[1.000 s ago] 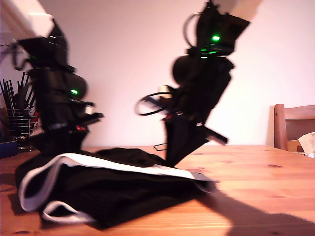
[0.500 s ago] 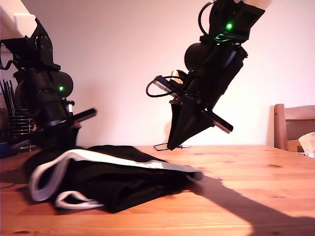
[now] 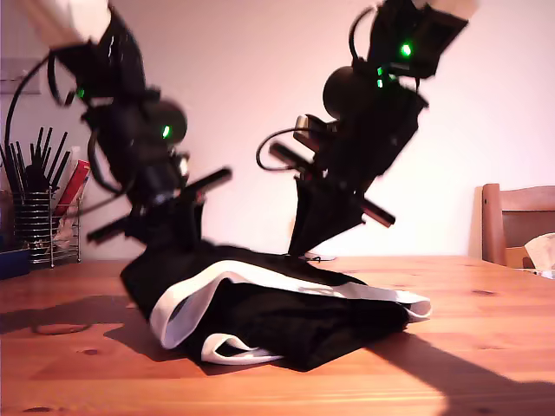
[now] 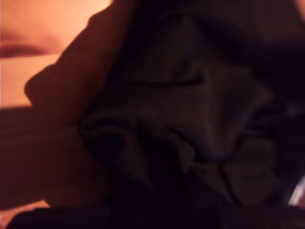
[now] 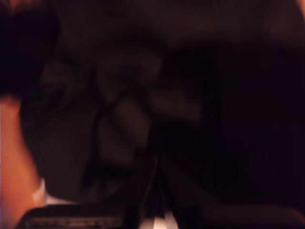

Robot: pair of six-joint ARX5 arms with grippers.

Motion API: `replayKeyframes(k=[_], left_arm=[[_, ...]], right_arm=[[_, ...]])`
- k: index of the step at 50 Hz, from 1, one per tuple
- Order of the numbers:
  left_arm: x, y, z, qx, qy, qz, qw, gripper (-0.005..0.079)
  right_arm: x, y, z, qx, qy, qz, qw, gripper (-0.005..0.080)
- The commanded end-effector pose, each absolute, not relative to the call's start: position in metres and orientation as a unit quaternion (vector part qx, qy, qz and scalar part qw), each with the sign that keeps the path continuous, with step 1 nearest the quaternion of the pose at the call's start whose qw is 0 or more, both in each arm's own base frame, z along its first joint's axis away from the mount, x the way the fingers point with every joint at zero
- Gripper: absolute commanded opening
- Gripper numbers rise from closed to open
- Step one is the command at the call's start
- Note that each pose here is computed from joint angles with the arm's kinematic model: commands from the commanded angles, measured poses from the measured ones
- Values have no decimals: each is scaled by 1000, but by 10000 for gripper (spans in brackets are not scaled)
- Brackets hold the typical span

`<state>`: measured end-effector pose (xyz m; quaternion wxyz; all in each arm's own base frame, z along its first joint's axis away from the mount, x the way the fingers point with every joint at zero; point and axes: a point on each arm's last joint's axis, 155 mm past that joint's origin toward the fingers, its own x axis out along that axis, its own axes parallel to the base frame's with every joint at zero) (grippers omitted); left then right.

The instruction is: Fold the shorts in front of you. After folding it, place it to the left side.

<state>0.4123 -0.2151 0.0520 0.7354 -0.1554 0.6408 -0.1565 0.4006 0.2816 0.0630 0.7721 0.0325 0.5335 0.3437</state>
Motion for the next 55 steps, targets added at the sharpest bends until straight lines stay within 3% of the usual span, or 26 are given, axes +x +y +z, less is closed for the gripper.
replayKeyframes(k=[1, 10, 18, 32, 55], left_arm=[[417, -205, 54, -158, 633, -149, 743, -19], [425, -206, 56, -151, 617, -160, 756, -19], [428, -206, 57, -142, 610, -169, 761, -19], [434, -204, 58, -118, 596, -188, 772, -19], [418, -230, 61, -73, 591, -262, 760, -19]], right_arm=[[391, 277, 47, 24, 537, 346, 769, -12], [401, 271, 47, 23, 501, 342, 795, -12], [417, 268, 91, 13, 406, 339, 848, -12], [400, 255, 139, 10, 267, 294, 918, -12], [379, 254, 97, 9, 263, 264, 928, -12]])
